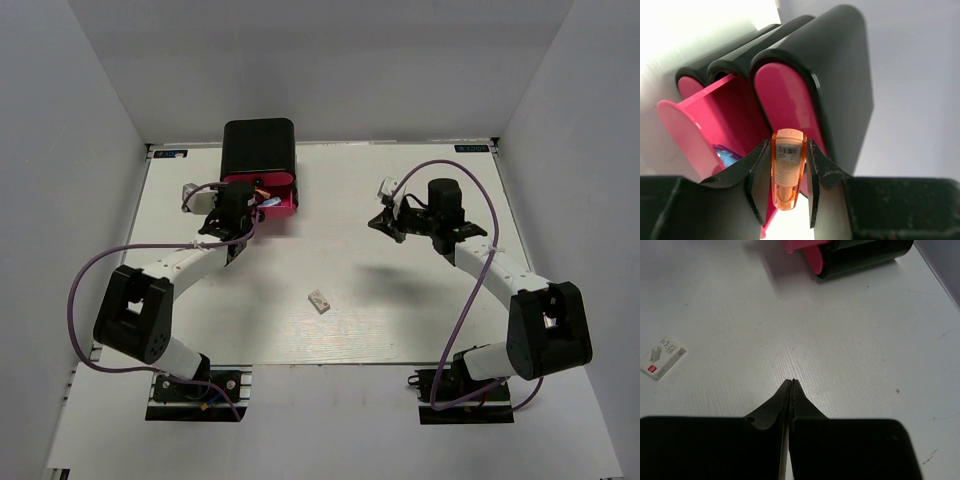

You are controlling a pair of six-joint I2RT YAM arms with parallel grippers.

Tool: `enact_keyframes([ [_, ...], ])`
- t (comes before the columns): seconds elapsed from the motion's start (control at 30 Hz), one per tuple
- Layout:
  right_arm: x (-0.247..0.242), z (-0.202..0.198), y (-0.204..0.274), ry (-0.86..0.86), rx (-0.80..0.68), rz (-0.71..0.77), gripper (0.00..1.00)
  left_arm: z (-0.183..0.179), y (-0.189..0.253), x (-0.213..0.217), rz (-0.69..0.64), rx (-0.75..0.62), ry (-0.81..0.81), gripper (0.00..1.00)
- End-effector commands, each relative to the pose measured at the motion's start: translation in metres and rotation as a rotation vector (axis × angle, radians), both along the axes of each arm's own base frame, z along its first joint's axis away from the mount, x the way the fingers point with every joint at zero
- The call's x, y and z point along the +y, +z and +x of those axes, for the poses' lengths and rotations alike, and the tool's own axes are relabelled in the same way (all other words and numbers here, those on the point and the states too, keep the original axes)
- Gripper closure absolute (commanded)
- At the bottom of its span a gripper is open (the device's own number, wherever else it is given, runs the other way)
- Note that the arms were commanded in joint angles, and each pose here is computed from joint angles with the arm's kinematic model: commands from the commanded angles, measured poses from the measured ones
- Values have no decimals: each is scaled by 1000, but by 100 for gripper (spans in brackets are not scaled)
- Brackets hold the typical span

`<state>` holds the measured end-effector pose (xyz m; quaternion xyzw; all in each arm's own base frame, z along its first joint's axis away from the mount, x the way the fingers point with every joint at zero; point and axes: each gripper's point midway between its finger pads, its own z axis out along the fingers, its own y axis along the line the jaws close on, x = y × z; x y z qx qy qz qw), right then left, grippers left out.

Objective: Sort the stationery into containers
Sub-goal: Place the stationery in the drawer, then close the drawer in the storage box.

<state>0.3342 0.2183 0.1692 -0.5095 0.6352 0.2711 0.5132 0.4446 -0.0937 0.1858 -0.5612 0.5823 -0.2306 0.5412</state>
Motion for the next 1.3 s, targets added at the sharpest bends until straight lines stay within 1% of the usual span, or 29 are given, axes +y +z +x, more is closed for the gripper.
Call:
enact_keyframes([
  [0.0, 0, -4, 6, 11, -7, 17, 100, 3, 1, -2, 4, -9, -15, 100],
  [0.07, -1, -4, 5, 11, -8, 16, 97, 5, 5, -3, 8, -16, -18, 98],
  [0.13, -1, -5, 4, 13, -3, 16, 96, 9, 8, -4, 20, -26, -24, 94],
  [0.17, -2, -4, 4, 10, -2, 16, 94, 10, 6, -5, 31, -23, -28, 84],
  [0.23, -1, -4, 6, 13, -8, 19, 94, 10, 5, -6, 37, -19, -39, 76],
  [0.27, -1, -4, 6, 12, -5, 20, 93, 12, 9, -9, 30, -26, -49, 65],
  [0.33, -2, -3, 6, 11, -6, 19, 92, 12, 8, -10, 35, -22, -60, 51],
  [0.37, -3, -3, 6, 7, -6, 18, 91, 12, 8, -10, 35, -22, -61, 44],
  [0.43, -3, -3, 5, 8, -3, 18, 91, 9, 8, -11, 44, -18, -73, 35],
  [0.47, -3, -4, 5, 10, -4, 18, 91, 9, 8, -11, 44, -18, -73, 30],
  [0.53, -4, -4, 4, 9, 3, 21, 89, 8, 11, -10, 44, -20, -73, 25],
  [0.67, -2, -6, 5, 19, 6, 24, 89, 7, 21, -11, 59, -39, -90, 25],
  [0.73, -3, -6, 6, 15, 3, 23, 89, 5, 42, -14, 64, -91, -119, 34],
  [0.77, -5, -5, 5, 9, 4, 22, 89, 5, 54, -15, 107, -119, -145, 42],
  [0.8, -4, -6, 5, 12, 3, 20, 89, 4, 64, -19, 123, -134, -171, 71],
  [0.83, -4, -6, 4, 10, 8, 18, 88, 1, 81, -27, 119, -169, -227, 86],
  [0.87, -5, -6, 2, 1, 14, 16, 88, -5, 73, -29, 163, -124, -266, 100],
  [0.9, -6, -5, 3, -3, 8, 17, 87, -7, 79, -38, 172, -118, -325, 100],
  [0.93, -6, -5, 2, -1, 9, 17, 86, -11, 76, -41, 174, -90, -350, 100],
  [0.97, -7, -6, 1, -6, 14, 15, 86, -21, 59, -41, 185, -11, -377, 100],
  [1.03, -7, -7, -1, -4, 21, 16, 85, -33, 41, -47, 160, 48, -430, 100],
  [1.07, -6, -6, -1, -3, 22, 16, 85, -45, 16, -45, 153, 121, -445, 100],
  [1.1, -5, -6, -1, -1, 21, 16, 84, -54, 11, -44, 134, 135, -449, 100],
  [1.13, -6, -5, -2, -6, 21, 15, 84, -66, -15, -39, 120, 195, -442, 100],
  [1.17, -7, -4, -3, -10, 23, 13, 84, -74, -24, -39, 73, 212, -432, 100],
  [1.23, -6, -4, -1, -7, 20, 15, 84, -84, -34, -34, 41, 224, -406, 100],
  [1.27, -7, -4, -3, -9, 24, 14, 84, -93, -52, -30, 32, 269, -397, 100],
])
